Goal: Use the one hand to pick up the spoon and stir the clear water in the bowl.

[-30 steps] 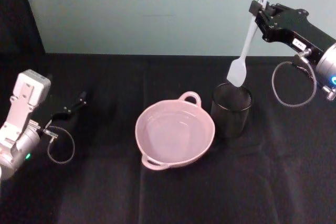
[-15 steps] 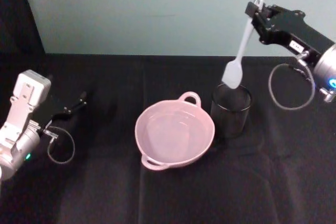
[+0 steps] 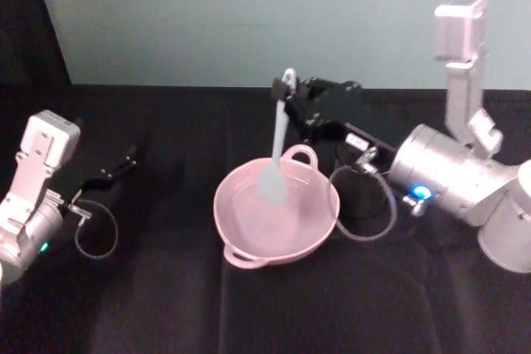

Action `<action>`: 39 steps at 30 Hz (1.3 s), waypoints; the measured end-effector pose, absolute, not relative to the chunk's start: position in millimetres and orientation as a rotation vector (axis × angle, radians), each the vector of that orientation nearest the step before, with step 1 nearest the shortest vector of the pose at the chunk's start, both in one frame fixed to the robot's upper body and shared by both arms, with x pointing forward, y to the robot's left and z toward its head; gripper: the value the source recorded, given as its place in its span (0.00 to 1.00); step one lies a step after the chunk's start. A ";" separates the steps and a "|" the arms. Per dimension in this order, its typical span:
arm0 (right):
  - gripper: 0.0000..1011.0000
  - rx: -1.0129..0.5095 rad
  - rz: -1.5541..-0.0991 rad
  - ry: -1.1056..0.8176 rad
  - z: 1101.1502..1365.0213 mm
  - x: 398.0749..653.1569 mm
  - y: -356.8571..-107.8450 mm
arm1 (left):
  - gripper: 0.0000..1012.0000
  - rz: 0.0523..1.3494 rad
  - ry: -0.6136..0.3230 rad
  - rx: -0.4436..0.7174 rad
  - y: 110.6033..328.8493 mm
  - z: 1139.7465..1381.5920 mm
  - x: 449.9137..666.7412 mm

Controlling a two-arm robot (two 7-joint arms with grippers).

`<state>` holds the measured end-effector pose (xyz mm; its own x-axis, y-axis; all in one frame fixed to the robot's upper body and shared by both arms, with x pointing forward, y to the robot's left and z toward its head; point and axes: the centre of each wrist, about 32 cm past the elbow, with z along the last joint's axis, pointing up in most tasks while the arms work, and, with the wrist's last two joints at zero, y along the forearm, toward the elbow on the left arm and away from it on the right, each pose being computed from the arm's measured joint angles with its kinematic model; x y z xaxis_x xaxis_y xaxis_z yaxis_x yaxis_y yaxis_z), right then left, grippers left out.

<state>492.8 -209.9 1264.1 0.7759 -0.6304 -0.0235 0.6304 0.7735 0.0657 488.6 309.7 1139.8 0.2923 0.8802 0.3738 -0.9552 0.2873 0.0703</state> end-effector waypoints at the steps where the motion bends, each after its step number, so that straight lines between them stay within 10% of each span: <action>1: 0.12 0.065 -0.675 0.002 1257.7 492.8 -205.4 | 1.00 1.248 -0.285 0.305 309.7 1139.8 488.6; 39: 0.12 0.024 -0.750 0.040 1208.8 533.8 -184.1 | 1.00 1.248 -0.285 0.305 309.7 1139.8 488.6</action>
